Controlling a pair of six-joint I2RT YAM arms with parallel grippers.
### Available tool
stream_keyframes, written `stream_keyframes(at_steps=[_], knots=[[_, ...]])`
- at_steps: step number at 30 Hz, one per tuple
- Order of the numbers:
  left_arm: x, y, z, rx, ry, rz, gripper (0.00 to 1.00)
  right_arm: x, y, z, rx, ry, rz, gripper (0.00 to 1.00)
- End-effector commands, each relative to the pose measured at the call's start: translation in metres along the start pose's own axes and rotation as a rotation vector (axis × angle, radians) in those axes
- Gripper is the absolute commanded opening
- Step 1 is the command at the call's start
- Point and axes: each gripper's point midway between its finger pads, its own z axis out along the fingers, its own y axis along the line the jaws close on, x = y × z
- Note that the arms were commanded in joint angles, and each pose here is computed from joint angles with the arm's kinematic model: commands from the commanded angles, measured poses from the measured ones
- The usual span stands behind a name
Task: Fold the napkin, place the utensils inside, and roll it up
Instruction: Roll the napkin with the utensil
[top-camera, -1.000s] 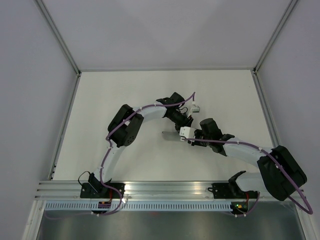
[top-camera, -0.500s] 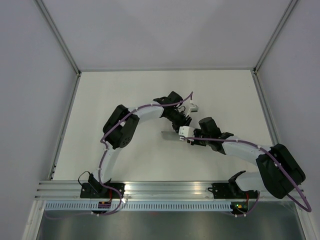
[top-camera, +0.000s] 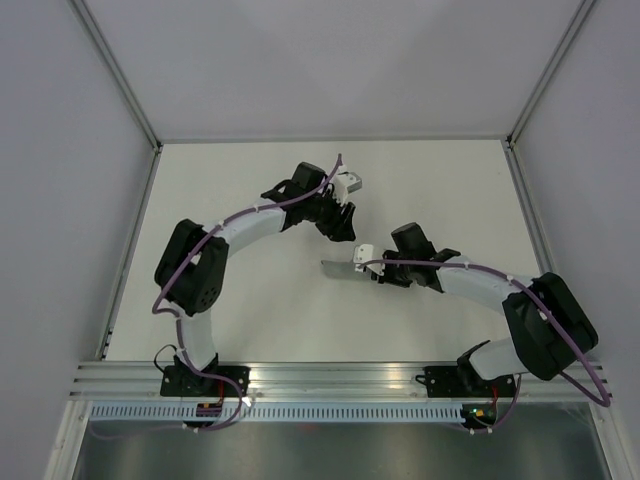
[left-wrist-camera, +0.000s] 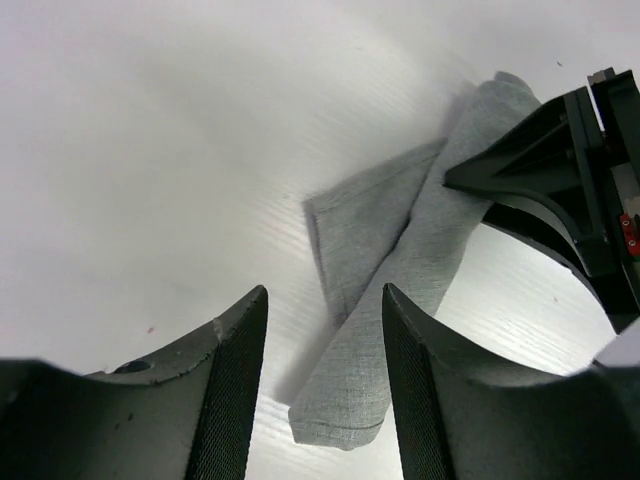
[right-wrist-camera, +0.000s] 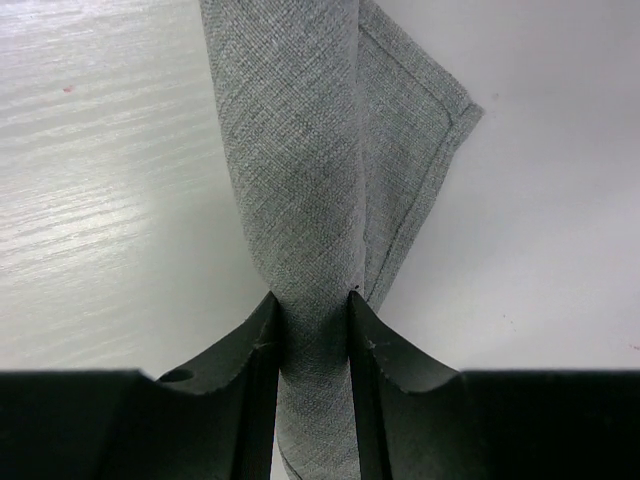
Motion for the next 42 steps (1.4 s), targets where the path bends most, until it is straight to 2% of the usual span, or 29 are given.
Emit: stream_keyframes(at_steps=[1, 2, 3, 5, 9, 13, 18, 20, 28, 35, 42], knots=[[-0.029, 0.016, -0.03, -0.198, -0.157, -0.018, 0.55, 0.0, 0.019, 0.001, -0.158, 0.023, 0.036, 0.22], [-0.047, 0.014, -0.048, -0.233, -0.238, 0.021, 0.56, 0.006, 0.027, 0.001, -0.215, 0.04, 0.061, 0.22], [-0.032, 0.014, -0.049, -0.248, -0.23, -0.015, 0.56, 0.006, 0.028, 0.001, -0.236, 0.044, 0.069, 0.22], [-0.043, 0.014, -0.063, -0.294, -0.313, 0.0, 0.56, 0.008, 0.028, 0.0, -0.296, 0.056, 0.09, 0.22], [-0.029, 0.005, -0.09, -0.359, -0.418, -0.012, 0.56, 0.012, 0.025, -0.004, -0.408, 0.078, 0.138, 0.22], [-0.017, -0.01, -0.097, -0.344, -0.49, 0.012, 0.57, 0.011, 0.01, -0.008, -0.485, 0.082, 0.179, 0.22], [0.003, -0.038, -0.078, -0.416, -0.434, 0.176, 0.58, 0.017, 0.009, -0.008, -0.606, 0.117, 0.221, 0.22], [0.004, -0.056, -0.065, -0.392, -0.409, 0.232, 0.58, 0.024, 0.012, -0.007, -0.642, 0.14, 0.243, 0.22], [0.018, -0.085, -0.016, -0.366, -0.235, 0.465, 0.6, 0.03, 0.008, 0.0, -0.704, 0.165, 0.285, 0.22], [0.014, -0.09, 0.027, -0.378, -0.097, 0.657, 0.61, 0.031, 0.004, 0.008, -0.742, 0.165, 0.322, 0.22], [0.027, -0.083, 0.058, -0.336, 0.003, 0.729, 0.61, 0.035, -0.002, 0.015, -0.756, 0.172, 0.348, 0.22]])
